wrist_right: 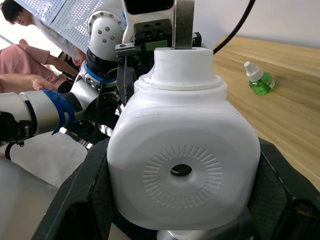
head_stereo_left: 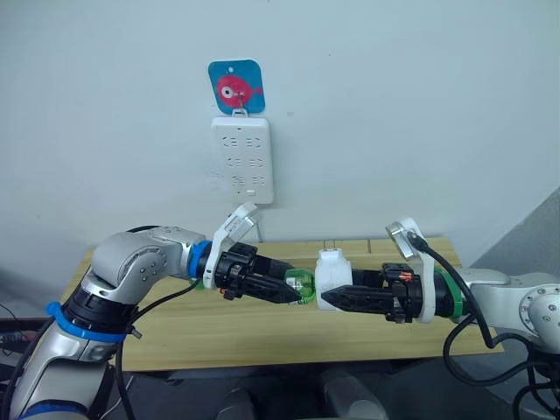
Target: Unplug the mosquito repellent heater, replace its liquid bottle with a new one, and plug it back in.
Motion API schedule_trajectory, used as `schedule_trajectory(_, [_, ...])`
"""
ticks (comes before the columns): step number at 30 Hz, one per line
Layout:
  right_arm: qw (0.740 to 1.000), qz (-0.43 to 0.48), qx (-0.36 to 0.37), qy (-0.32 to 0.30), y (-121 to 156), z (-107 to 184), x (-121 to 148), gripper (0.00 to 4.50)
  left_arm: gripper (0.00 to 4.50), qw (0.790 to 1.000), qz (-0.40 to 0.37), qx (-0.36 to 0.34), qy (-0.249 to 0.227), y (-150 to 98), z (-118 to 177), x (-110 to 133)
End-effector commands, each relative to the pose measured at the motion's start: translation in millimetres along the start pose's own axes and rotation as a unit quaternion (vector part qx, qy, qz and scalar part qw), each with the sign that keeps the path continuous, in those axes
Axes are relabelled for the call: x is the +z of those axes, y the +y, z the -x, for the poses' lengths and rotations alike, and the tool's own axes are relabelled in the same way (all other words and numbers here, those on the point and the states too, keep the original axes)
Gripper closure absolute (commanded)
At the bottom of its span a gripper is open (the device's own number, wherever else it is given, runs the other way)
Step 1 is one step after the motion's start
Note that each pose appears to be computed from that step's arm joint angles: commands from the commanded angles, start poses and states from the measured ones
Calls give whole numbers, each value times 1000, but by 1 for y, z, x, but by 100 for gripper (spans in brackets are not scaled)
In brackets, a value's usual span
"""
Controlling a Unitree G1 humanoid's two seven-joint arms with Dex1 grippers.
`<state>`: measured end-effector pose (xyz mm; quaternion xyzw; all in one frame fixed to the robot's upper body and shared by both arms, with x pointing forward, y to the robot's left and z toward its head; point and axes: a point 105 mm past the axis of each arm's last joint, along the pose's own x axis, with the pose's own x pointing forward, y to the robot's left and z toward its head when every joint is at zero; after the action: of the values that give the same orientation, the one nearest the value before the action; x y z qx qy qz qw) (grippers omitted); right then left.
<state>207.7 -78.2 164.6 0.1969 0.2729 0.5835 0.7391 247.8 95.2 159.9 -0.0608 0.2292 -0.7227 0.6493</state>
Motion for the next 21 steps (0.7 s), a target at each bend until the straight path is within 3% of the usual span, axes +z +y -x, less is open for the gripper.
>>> schedule_trajectory(1, [1000,12,25,-1,14,0,2,148,72,995,-88,51,3,9,10,2])
schedule_trajectory(3, [1000,8,23,-4,13,1,3,148,8,991,-126,50,11,6,12,-1])
schedule_trajectory(7, [1000,2,16,-10,10,4,5,148,6,977,-197,78,-19,2,18,0])
schedule_trajectory(10, [1000,-4,11,-17,8,5,6,148,6,960,-265,93,2,-1,24,-19])
schedule_trajectory(14, [1000,-8,8,-27,6,5,9,148,6,916,-384,119,-8,-2,23,-34])
schedule_trajectory(17, [999,-10,9,-29,6,4,10,148,6,883,-446,138,-50,-2,15,-27])
schedule_trajectory(21, [1000,-9,10,-28,7,4,11,148,6,861,-477,153,-85,2,3,-15])
